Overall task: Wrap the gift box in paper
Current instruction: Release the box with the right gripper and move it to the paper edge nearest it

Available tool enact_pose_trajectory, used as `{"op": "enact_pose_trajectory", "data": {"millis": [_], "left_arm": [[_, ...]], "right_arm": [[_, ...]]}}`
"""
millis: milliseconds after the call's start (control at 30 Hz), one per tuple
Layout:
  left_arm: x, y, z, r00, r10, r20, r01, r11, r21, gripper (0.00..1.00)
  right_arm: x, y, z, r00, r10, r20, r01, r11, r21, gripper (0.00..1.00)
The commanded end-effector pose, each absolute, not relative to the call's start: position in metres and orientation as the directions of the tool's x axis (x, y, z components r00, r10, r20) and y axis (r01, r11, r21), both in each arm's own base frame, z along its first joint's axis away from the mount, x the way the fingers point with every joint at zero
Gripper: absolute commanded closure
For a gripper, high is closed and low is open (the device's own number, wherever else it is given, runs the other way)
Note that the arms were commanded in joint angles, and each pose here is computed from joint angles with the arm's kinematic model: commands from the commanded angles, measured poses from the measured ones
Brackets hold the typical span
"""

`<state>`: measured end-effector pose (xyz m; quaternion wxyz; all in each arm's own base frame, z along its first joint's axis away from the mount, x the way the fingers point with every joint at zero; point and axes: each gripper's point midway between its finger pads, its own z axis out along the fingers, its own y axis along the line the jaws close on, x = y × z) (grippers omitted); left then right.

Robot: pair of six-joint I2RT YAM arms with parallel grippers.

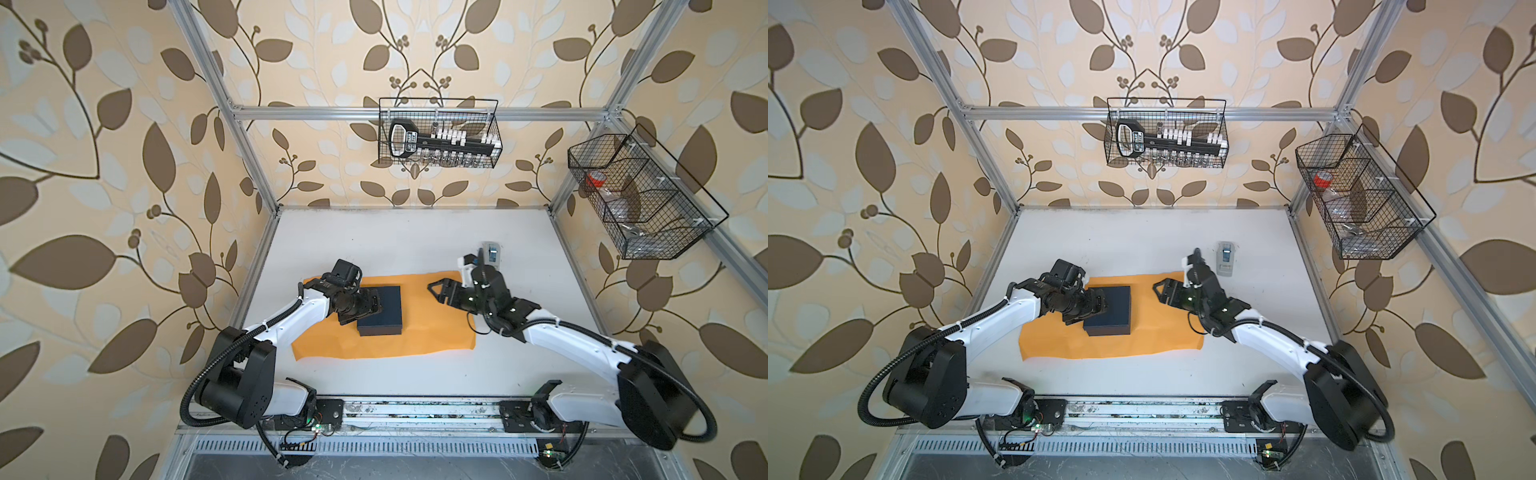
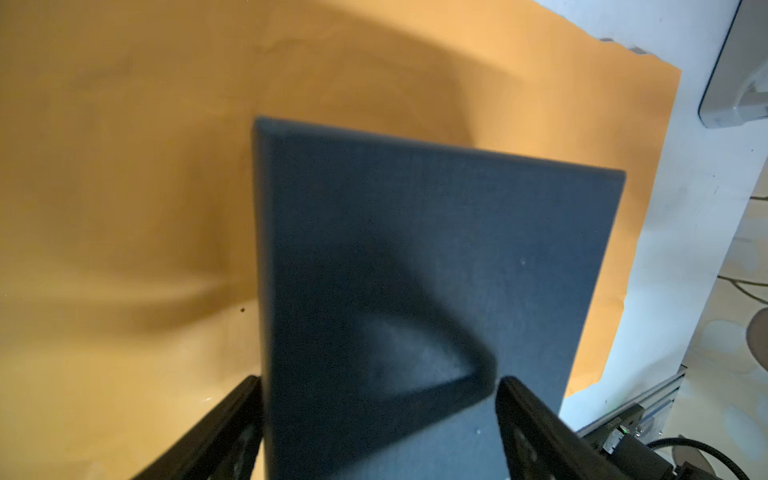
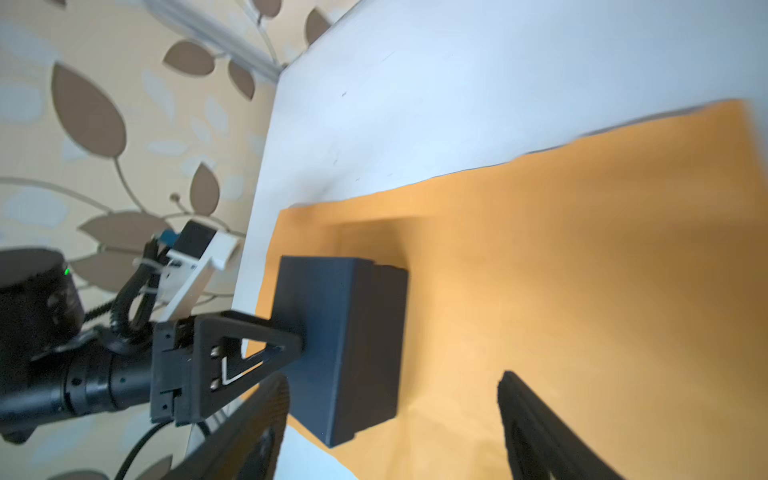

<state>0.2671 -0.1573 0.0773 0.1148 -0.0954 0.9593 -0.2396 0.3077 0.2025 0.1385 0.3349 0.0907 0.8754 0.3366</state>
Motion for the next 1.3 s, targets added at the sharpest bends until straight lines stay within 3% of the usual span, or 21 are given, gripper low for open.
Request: {"op": "enact_pose_trajectory", "data": {"millis": [0, 167, 300, 467, 667, 1267], "left_arm": [[0.273, -0.162, 0.088, -0.954, -0.214, -0.209, -0.088, 0.869, -0.486, 0.1], [0.274, -0.164, 0.087, -0.954, -0.22, -0.204, -0.093, 0.864, -0.494, 0.07], [0.273, -0.165, 0.086, -0.955, -0.219, -0.2, -0.091, 0.859, -0.504, 0.05], [0.273, -0.169, 0.087, -0.957, -0.214, -0.197, -0.084, 0.851, -0.518, 0.04], [0.278, -0.173, 0.089, -0.956, -0.221, -0.192, -0.086, 0.84, -0.535, 0.05], [0.279, -0.173, 0.086, -0.96, -0.21, -0.185, -0.083, 0.846, -0.527, 0.05]], "right_arm": [[0.273, 0.143, 0.08, -0.813, 0.408, -0.416, 0.103, 0.803, 0.587, 0.16], [0.255, 0.119, 0.061, -0.789, 0.492, -0.368, 0.184, 0.761, 0.622, 0.13], [0.257, 0.116, 0.046, -0.787, 0.509, -0.349, 0.216, 0.757, 0.616, 0.2], [0.27, 0.119, 0.029, -0.808, 0.482, -0.339, 0.216, 0.777, 0.591, 0.22], [0.272, 0.132, 0.012, -0.839, 0.459, -0.291, 0.203, 0.761, 0.615, 0.33], [0.279, 0.149, 0.046, -0.84, 0.437, -0.322, 0.1, 0.707, 0.7, 0.58]]}}
